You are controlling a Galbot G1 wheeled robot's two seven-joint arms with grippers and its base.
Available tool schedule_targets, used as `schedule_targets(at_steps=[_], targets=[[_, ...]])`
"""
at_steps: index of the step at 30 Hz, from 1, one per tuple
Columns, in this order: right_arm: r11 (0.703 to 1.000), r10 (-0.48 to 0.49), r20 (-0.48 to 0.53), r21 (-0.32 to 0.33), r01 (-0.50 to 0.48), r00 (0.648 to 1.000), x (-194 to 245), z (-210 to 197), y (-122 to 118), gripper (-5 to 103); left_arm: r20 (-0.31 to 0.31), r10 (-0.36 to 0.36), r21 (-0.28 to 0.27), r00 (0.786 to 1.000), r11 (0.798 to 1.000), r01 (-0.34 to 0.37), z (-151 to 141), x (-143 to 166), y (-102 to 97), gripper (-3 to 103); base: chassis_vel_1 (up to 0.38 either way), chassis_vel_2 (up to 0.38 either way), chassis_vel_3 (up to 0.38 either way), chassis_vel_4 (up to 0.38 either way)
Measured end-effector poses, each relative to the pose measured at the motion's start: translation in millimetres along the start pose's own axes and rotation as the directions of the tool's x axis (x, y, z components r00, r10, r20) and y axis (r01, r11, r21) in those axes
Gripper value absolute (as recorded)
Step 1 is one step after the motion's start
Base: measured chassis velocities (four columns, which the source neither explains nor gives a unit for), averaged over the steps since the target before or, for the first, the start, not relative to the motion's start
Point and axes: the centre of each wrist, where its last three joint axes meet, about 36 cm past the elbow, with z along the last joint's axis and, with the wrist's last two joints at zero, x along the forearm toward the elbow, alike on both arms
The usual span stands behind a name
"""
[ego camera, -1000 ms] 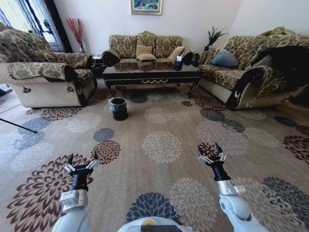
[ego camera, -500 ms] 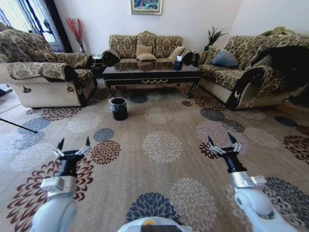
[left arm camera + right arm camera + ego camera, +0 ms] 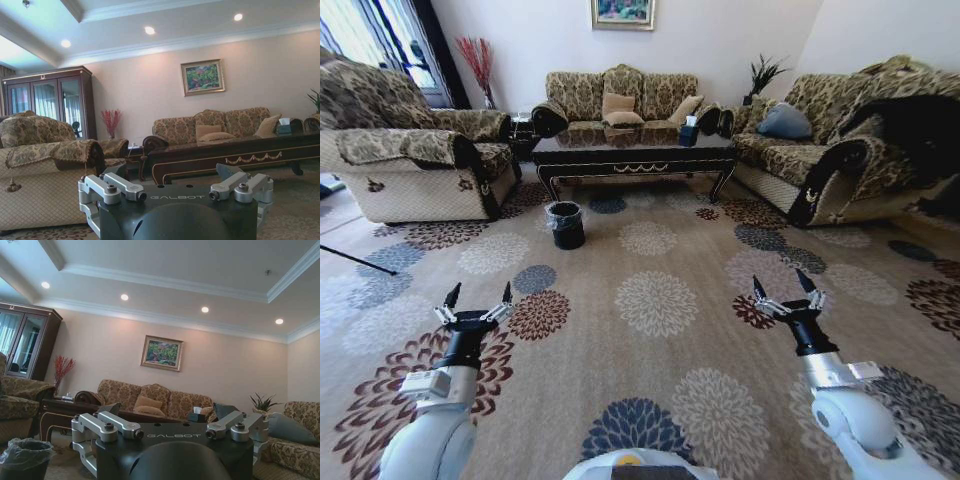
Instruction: Move to the front of the table and pick up the trash from the floor, then place it into the trash bin.
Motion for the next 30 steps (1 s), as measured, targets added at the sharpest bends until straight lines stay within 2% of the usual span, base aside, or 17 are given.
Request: schedule_targets(at_steps=[30], targets=[[1.0, -0.001, 0.001, 0.0, 0.001, 1.0, 0.2, 1.2, 0.0, 100, -0.001, -0.002, -0.001, 1.0, 1.0, 0.002, 0.7, 0.2, -0.3, 100, 0.0, 0.0, 0.0, 0.0]])
